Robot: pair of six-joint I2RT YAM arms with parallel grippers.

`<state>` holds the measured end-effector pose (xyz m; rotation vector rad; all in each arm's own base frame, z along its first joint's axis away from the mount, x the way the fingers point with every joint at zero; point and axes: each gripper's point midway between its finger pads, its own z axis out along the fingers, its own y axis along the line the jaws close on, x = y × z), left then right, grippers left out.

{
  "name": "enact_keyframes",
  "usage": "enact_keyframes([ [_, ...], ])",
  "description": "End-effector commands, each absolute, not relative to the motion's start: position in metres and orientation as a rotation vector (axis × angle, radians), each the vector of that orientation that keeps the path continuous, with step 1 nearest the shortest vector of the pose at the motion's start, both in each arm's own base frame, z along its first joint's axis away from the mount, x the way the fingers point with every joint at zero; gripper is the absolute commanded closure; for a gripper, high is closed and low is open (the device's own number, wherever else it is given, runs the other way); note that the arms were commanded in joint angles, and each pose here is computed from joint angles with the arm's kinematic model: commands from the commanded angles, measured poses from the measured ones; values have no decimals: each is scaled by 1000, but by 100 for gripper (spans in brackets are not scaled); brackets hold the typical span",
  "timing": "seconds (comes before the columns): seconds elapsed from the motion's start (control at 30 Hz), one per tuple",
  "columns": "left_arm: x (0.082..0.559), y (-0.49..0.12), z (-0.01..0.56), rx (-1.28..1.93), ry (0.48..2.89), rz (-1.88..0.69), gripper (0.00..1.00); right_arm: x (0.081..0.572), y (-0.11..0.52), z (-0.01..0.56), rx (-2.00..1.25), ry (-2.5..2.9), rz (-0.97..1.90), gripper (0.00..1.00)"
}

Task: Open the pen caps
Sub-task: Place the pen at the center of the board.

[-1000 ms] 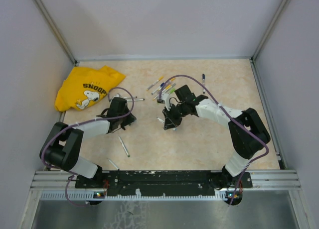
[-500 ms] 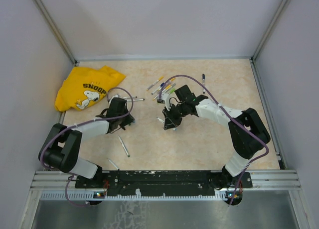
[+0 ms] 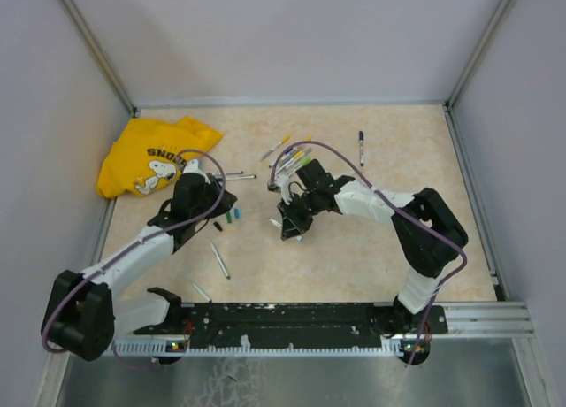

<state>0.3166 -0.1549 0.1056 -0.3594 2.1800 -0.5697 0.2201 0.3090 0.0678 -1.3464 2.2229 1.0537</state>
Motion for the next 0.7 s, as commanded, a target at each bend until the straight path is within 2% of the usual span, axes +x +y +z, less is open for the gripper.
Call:
enact_keyframes([
  [0.0, 307, -141, 122, -286, 2087, -530, 66, 222, 341, 75, -1217, 2218, 1044, 100],
  [0.07, 300, -130, 127, -293, 2046, -495, 64, 226, 351, 69, -1092, 2275, 957, 100],
  [0.17, 288, -116, 139, -306, 1961, -485, 56, 235, 363, 59, -859, 2367, 703, 100],
  [0.3, 272, -107, 149, -306, 1846, -525, 46, 222, 390, 55, -807, 2422, 525, 100],
  [0.43, 260, -104, 163, -283, 1757, -565, 39, 210, 399, 41, -842, 2469, 533, 100],
  [0.6, 252, -102, 172, -272, 1721, -588, 38, 210, 405, 32, -867, 2486, 533, 100],
  [0.67, 251, -103, 174, -272, 1722, -596, 38, 211, 406, 29, -880, 2482, 525, 87],
])
